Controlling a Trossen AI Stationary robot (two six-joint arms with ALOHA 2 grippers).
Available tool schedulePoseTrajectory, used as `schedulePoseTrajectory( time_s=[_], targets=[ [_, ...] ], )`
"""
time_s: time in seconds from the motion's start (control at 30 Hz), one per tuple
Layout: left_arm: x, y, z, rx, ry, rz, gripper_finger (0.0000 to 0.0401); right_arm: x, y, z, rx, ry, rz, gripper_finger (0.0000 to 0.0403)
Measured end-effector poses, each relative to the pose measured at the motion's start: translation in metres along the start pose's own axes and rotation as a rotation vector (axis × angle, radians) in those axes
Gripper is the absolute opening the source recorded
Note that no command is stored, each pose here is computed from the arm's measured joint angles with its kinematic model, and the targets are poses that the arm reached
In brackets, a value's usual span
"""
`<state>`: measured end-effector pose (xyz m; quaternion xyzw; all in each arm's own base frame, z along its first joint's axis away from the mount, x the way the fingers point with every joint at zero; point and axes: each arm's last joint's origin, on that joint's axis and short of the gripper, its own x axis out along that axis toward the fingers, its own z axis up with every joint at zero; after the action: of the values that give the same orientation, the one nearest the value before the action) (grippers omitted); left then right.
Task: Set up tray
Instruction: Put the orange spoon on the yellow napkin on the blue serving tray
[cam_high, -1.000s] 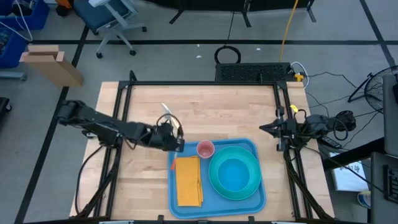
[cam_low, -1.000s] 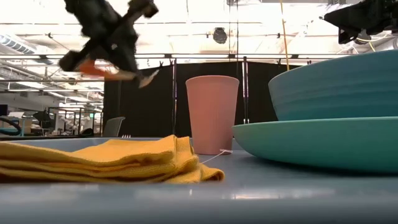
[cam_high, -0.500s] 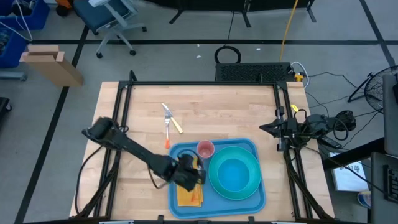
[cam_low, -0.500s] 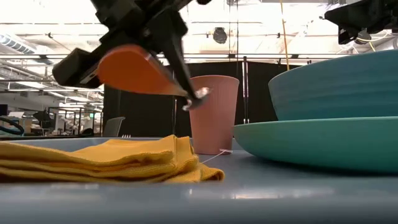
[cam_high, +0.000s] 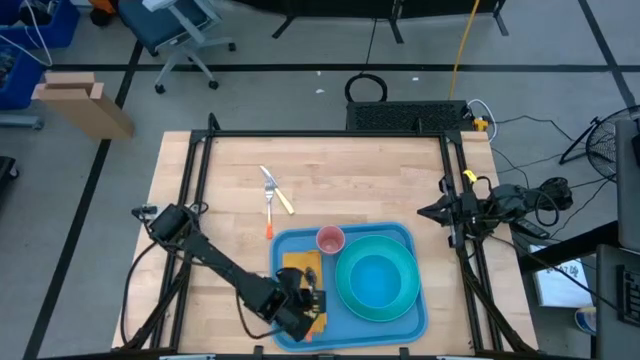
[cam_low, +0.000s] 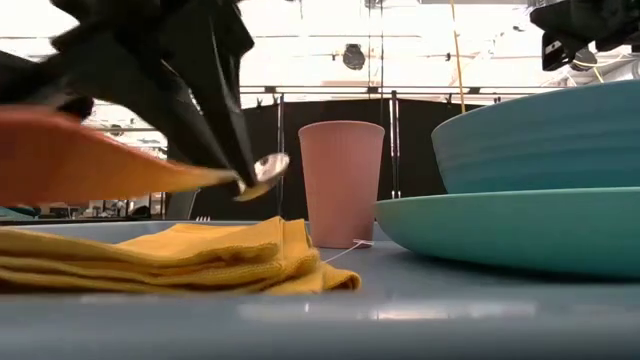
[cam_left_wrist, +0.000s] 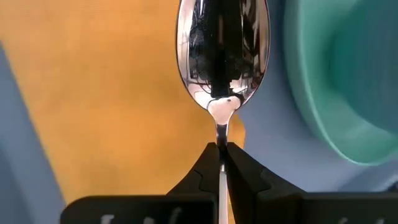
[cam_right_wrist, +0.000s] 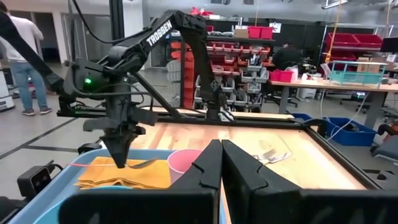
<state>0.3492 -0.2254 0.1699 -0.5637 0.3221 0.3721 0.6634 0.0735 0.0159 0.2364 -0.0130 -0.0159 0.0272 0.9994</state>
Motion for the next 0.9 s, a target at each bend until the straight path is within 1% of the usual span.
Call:
schedulePoseTrajectory(
  time_s=[0.1, 0.17, 0.33, 0.53, 0.67, 0.73, 0.8, 0.9],
  targets=[
    [0.005, -0.002, 0.011, 0.004, 0.006, 0.043, 0.0014, 0.0, 0.0, 0.0, -0.004, 0.001, 0.0, 0.0],
    [0.008, -0.005, 0.019, 0.032, 0.004, 0.057, 0.0017, 0.0, 0.0, 0.0, -0.006, 0.001, -0.001, 0.0],
    [0.015, -0.011, 0.036, 0.076, 0.007, 0.074, 0.0008, 0.0, 0.0, 0.0, -0.007, 0.001, -0.001, 0.0],
    [0.017, -0.006, 0.035, 0.039, 0.014, 0.101, 0.0021, 0.0, 0.0, -0.001, -0.008, 0.004, -0.001, 0.0],
    [0.019, -0.006, 0.031, 0.032, 0.022, 0.086, 0.0008, 0.0, 0.0, -0.001, -0.008, 0.005, -0.001, 0.0],
    [0.023, -0.005, 0.031, 0.046, 0.015, 0.095, 0.0008, 0.0, 0.0, -0.001, -0.009, 0.005, -0.001, 0.0],
    [0.025, -0.005, 0.032, 0.059, 0.017, 0.103, 0.002, 0.0, 0.0, -0.001, -0.012, 0.005, -0.001, 0.0],
    [0.028, -0.004, 0.033, 0.055, 0.018, 0.111, 0.006, 0.0, 0.0, -0.001, -0.012, 0.005, -0.001, 0.0]
  ],
)
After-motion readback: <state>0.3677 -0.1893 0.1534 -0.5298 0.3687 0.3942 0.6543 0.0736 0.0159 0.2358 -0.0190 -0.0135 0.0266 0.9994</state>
